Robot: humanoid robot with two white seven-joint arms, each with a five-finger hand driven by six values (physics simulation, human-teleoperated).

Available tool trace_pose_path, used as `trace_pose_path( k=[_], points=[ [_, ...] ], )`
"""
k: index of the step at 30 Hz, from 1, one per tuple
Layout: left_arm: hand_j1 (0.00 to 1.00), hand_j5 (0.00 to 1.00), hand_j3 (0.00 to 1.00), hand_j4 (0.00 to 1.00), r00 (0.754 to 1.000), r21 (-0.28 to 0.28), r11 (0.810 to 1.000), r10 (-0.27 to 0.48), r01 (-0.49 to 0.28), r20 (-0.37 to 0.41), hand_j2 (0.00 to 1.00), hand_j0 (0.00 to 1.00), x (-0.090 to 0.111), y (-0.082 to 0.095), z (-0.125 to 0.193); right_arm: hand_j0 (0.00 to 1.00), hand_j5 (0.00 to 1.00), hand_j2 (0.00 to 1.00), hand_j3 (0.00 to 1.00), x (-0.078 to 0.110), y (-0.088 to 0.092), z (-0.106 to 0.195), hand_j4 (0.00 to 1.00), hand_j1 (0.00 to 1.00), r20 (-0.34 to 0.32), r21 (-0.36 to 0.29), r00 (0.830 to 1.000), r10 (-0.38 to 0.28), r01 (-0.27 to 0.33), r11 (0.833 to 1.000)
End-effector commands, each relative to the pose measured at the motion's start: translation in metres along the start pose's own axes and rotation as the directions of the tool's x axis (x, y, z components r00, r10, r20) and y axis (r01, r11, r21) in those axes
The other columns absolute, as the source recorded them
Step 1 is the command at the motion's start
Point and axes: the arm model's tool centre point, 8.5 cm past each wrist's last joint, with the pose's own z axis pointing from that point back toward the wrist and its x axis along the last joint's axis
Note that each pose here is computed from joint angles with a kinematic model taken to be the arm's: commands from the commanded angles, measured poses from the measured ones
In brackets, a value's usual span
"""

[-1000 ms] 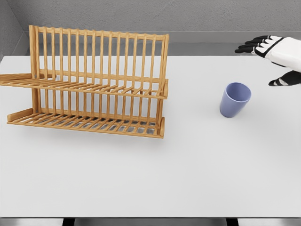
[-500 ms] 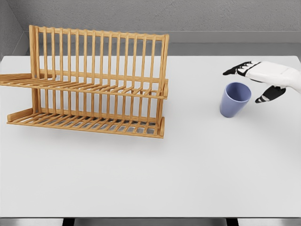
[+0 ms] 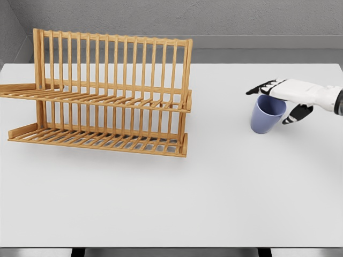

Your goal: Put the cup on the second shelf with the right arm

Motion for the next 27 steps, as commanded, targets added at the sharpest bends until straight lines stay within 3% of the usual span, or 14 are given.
trace_pose_path(
  k=[1, 13, 16, 17, 27],
  points=[
    [1.0, 1.0, 1.0, 1.0, 1.0, 0.0, 1.0, 0.001, -0.001, 0.0, 1.0, 1.0, 0.0, 0.0001, 0.0, 1.0, 1.0, 1.0, 1.0, -0.002, 0.0052, -0.0022, 1.0, 1.0, -0.003, 0.012, 1.0, -0.014, 0.014, 1.0],
    [1.0, 1.0, 1.0, 1.0, 1.0, 0.0, 1.0, 0.001, -0.001, 0.0, 1.0, 1.0, 0.0, 0.0001, 0.0, 1.0, 1.0, 1.0, 1.0, -0.0036, 0.0026, -0.0076, 1.0, 1.0, -0.002, 0.005, 1.0, -0.021, 0.021, 1.0],
    [1.0, 1.0, 1.0, 1.0, 1.0, 0.0, 1.0, 0.001, -0.001, 0.0, 1.0, 1.0, 0.0, 0.0001, 0.0, 0.73, 0.73, 0.73, 0.73, -0.0028, 0.0032, -0.0082, 0.73, 0.73, 0.0, 0.008, 1.0, -0.02, 0.02, 1.0],
    [1.0, 1.0, 1.0, 1.0, 1.0, 0.0, 1.0, 0.001, -0.001, 0.0, 1.0, 1.0, 0.0, 0.0001, 0.0, 0.69, 0.69, 0.69, 0.69, -0.0022, 0.0041, -0.0092, 0.69, 0.69, 0.002, 0.013, 1.0, -0.019, 0.019, 1.0],
    [1.0, 1.0, 1.0, 1.0, 1.0, 0.0, 1.0, 0.001, -0.001, 0.0, 1.0, 1.0, 0.0, 0.0001, 0.0, 0.64, 0.64, 0.64, 0.64, -0.0001, -0.0033, -0.0039, 0.64, 0.64, 0.004, 0.0, 1.0, 0.004, -0.004, 1.0]
  ],
)
